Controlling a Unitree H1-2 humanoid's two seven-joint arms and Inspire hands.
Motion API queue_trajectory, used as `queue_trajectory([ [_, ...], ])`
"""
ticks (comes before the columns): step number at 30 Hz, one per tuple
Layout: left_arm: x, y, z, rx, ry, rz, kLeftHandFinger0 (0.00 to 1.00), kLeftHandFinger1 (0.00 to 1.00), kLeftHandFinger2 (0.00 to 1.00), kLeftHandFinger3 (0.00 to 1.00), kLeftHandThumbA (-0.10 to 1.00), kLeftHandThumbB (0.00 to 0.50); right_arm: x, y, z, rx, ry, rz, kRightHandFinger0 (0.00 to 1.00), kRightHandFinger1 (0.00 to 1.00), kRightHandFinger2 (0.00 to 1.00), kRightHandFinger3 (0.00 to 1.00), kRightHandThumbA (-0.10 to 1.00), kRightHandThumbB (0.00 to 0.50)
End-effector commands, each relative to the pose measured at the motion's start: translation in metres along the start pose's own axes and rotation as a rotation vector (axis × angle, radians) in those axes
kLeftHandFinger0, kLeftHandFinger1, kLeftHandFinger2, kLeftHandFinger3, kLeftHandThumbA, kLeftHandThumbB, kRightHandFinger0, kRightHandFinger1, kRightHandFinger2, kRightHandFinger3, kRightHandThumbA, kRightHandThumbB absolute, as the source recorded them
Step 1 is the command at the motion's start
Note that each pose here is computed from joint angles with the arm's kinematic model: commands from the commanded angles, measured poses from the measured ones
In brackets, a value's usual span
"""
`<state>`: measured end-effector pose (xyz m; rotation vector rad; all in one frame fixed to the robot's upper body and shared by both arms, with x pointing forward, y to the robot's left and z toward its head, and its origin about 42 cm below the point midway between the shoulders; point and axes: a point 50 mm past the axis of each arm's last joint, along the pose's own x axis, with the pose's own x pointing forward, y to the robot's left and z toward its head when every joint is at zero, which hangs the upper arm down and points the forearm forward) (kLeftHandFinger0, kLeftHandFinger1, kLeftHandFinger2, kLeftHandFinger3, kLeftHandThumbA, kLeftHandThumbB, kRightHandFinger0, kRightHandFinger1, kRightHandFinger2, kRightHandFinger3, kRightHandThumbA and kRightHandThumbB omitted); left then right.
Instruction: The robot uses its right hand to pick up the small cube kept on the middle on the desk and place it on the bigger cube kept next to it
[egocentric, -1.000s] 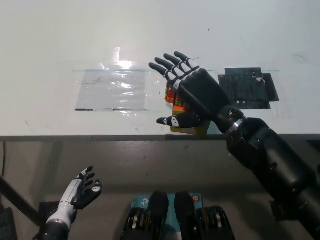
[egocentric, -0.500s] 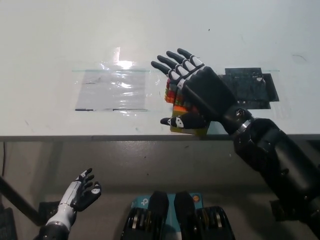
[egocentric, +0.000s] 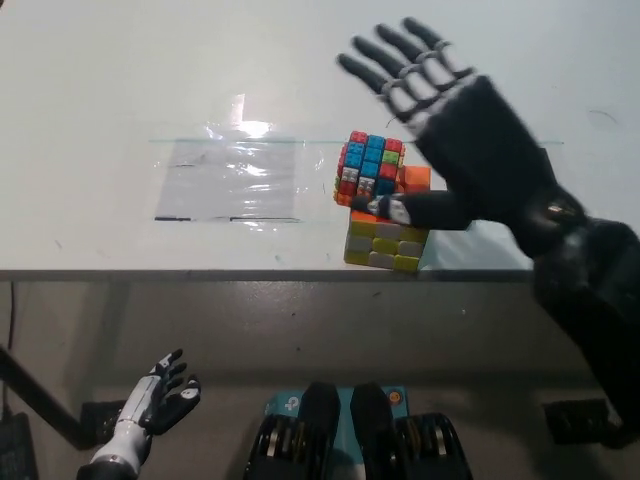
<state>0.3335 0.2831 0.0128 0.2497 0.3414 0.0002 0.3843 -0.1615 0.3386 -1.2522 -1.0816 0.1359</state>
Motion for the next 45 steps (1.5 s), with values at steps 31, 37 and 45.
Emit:
queue_trajectory([
  [31, 0.008, 0.009, 0.018, 0.006, -0.072, 0.045, 1.0, 1.0, 1.0, 1.0, 0.38, 0.283, -0.271, 0.16, 0.027, 0.322, 0.982, -0.303, 0.0, 0.0, 0.17, 0.58, 0.35, 0.097],
  [37, 0.013, 0.009, 0.025, -0.009, -0.089, 0.051, 1.0, 1.0, 1.0, 1.0, 0.38, 0.289, -0.271, 0.184, 0.019, 0.531, 1.255, -0.076, 0.03, 0.04, 0.19, 0.55, 0.43, 0.137],
  [45, 0.023, 0.008, 0.037, -0.026, -0.121, 0.06, 1.0, 1.0, 1.0, 1.0, 0.36, 0.271, -0.251, 0.187, 0.003, 0.636, 1.293, -0.089, 0.05, 0.06, 0.26, 0.54, 0.45, 0.164],
])
